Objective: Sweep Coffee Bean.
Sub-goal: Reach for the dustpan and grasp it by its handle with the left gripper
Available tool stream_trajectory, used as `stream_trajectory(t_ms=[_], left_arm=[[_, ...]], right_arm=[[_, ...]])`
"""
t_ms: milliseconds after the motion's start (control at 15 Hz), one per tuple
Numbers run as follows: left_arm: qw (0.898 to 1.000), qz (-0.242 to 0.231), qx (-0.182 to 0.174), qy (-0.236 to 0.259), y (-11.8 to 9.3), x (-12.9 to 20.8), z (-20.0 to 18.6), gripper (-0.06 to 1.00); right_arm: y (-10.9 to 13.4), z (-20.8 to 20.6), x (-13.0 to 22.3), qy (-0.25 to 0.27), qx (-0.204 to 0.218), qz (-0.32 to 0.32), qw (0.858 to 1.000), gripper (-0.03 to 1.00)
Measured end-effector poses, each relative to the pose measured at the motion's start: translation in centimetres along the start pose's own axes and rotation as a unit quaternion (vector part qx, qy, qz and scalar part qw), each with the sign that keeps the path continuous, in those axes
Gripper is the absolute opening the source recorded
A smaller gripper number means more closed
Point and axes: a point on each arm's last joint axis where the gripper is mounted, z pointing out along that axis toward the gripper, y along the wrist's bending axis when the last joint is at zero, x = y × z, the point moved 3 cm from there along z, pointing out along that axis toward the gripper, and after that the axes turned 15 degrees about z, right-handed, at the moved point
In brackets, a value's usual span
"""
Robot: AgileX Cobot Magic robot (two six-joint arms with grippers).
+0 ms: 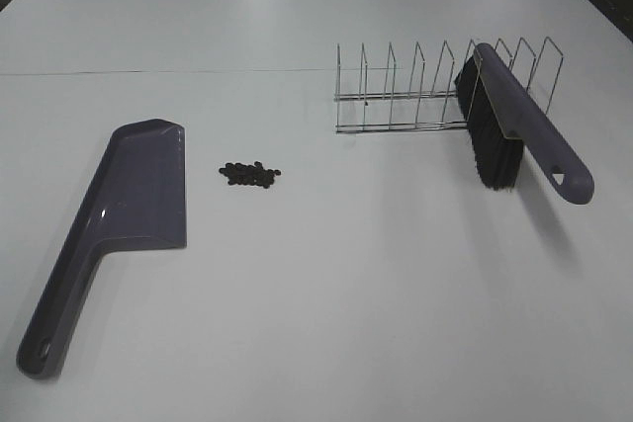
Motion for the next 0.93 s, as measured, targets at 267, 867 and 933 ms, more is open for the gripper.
stream_trajectory(t_ms=[267,867,933], left_arm=[[0.997,-0.006,0.035,0.065,-0.3,-1.2,2.4,0.76],[0.961,-0.071,0.155,0.216,-2.8,-2.8,8.9,0.76],[0.959,-0.074,0.165,0.22,-2.9,-3.4,9.4,0.76]], right_arm=[[0.0,0.0,0.0,0.0,0.0,0.0,1.0,0.72],[0.0,0.0,0.0,0.0,0.0,0.0,1.0,0.71],[0.0,0.0,0.0,0.0,0.0,0.0,1.0,0.71]])
